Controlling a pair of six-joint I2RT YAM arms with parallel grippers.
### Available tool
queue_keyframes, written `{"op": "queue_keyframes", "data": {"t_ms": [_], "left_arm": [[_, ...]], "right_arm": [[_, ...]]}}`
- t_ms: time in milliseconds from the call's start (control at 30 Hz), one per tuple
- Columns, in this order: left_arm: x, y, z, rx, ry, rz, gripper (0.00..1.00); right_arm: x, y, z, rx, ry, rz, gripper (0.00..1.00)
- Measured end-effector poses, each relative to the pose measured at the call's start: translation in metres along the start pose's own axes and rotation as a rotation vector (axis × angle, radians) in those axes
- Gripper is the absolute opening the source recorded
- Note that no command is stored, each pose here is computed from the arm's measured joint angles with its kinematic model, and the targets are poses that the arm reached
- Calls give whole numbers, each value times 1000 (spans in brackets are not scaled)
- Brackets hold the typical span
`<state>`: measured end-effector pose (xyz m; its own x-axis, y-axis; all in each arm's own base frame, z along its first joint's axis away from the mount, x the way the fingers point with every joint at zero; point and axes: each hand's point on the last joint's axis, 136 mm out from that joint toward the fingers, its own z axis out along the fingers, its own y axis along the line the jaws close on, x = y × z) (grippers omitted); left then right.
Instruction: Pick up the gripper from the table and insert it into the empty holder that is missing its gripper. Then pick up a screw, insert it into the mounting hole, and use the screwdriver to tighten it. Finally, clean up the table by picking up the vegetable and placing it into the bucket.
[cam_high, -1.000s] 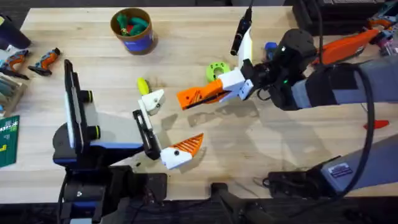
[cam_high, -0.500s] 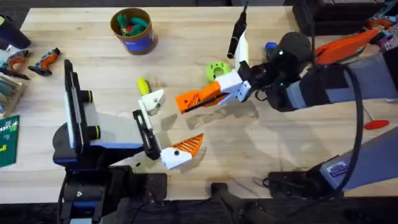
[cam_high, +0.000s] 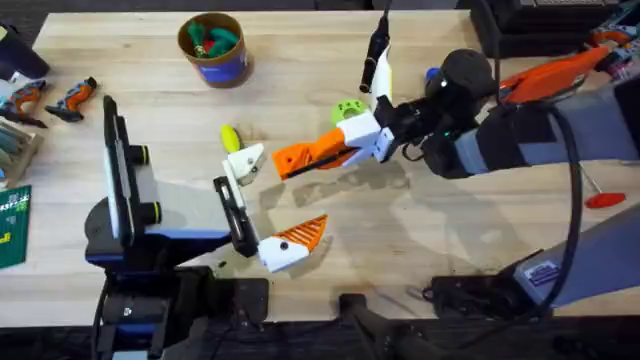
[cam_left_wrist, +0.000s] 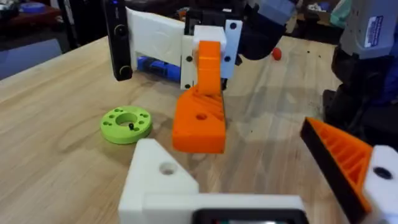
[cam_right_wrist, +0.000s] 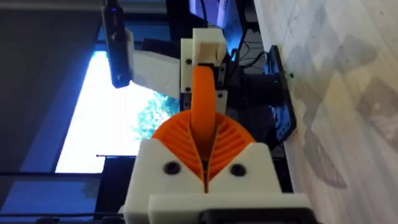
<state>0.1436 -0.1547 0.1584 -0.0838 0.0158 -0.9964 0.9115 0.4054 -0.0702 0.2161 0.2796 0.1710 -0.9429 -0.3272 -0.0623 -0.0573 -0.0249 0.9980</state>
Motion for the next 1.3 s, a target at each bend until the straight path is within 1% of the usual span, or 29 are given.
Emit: {"op": "queue_keyframes", "data": {"t_ms": [367,633,1000,1100,1300], "left_arm": [[0,0,0,0,0,0,985],[0,0,0,0,0,0,985],[0,0,0,0,0,0,986],[0,0,0,0,0,0,986],[0,0,0,0,0,0,986]], "right_arm": [[-1,-2,12,1,-13,-33,13],[-4,-2,14,2,-28,-57,13],[-3,-6,17,7,-27,-29,13],[-2,-10,19,12,-21,9,13],[-2,-11,19,14,-23,-4,13]]}}
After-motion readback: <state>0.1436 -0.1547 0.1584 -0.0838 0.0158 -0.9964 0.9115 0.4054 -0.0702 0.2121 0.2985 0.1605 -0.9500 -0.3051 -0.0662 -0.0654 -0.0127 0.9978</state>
